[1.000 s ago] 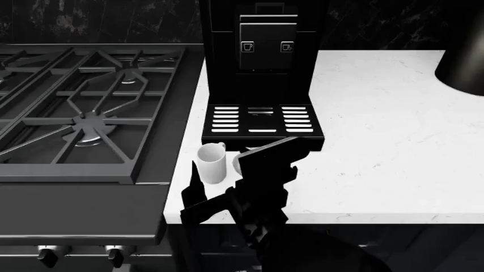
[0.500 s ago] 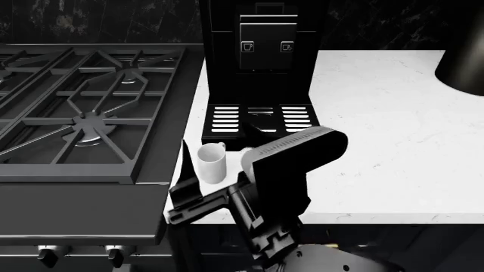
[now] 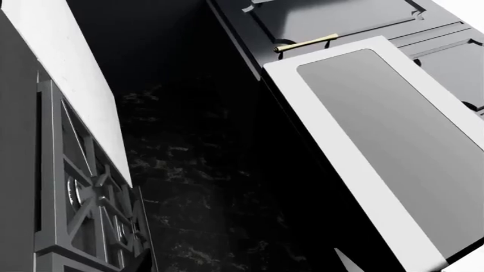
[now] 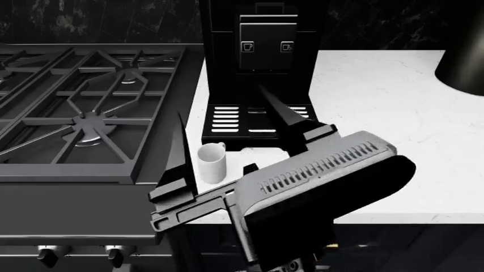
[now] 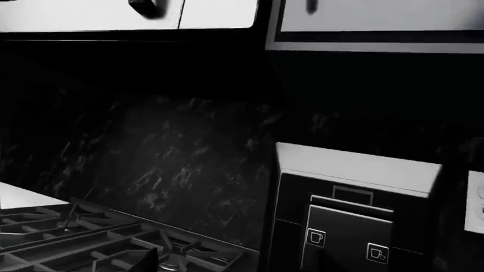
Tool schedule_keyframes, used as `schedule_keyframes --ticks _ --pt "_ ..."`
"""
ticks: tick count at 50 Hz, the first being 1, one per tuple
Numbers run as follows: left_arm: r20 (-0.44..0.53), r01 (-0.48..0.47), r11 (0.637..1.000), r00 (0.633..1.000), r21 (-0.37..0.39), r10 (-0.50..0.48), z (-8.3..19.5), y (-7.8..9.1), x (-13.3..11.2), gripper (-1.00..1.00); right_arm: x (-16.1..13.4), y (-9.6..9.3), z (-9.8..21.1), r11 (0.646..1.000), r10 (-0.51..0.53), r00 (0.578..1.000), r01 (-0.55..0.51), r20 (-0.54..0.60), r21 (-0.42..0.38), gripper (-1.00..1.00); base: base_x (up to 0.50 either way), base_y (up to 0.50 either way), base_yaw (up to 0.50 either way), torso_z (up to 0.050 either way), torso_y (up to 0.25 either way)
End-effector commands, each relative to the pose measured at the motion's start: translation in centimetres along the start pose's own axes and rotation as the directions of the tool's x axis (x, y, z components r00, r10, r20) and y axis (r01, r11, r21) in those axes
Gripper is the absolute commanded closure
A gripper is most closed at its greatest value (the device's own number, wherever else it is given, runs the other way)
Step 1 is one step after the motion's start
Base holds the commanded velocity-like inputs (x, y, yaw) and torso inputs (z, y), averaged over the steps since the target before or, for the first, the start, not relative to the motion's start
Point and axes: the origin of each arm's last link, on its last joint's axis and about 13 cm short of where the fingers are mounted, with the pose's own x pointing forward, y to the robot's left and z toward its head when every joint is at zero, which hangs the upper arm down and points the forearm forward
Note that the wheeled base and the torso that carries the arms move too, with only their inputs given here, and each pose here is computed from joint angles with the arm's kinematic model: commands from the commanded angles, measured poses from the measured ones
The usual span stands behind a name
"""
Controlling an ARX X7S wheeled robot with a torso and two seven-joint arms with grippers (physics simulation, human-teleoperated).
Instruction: Pick the mug from under the coffee machine dispenser and place it on the counter.
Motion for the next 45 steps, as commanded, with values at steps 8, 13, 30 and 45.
schedule_keyframes --ticks 8,13,30,45 --pt "0.000 0.000 1.000 1.000 0.000 0.000 0.0 -0.1 0.0 -1.00 -0.8 0.5 2.0 0.994 -0.039 0.988 0.053 0.149 -0.091 -1.00 0.00 0.00 0.00 0.000 0.000" --pt "0.000 0.000 1.000 1.000 -0.001 0.000 0.1 -0.1 0.0 -1.00 -0.8 0.5 2.2 0.993 -0.046 0.984 0.064 0.171 -0.099 -1.00 0.00 0.00 0.00 0.000 0.000" --pt "0.000 0.001 1.000 1.000 -0.001 -0.001 0.0 -0.1 -0.1 -1.00 -0.7 0.4 2.3 0.983 -0.069 0.973 0.104 0.222 -0.149 -1.00 0.00 0.00 0.00 0.000 0.000" --pt "0.000 0.001 1.000 1.000 -0.001 -0.001 0.0 -0.1 -0.1 -1.00 -0.2 0.2 2.5 0.970 -0.113 0.958 0.164 0.262 -0.180 -1.00 0.00 0.00 0.00 0.000 0.000"
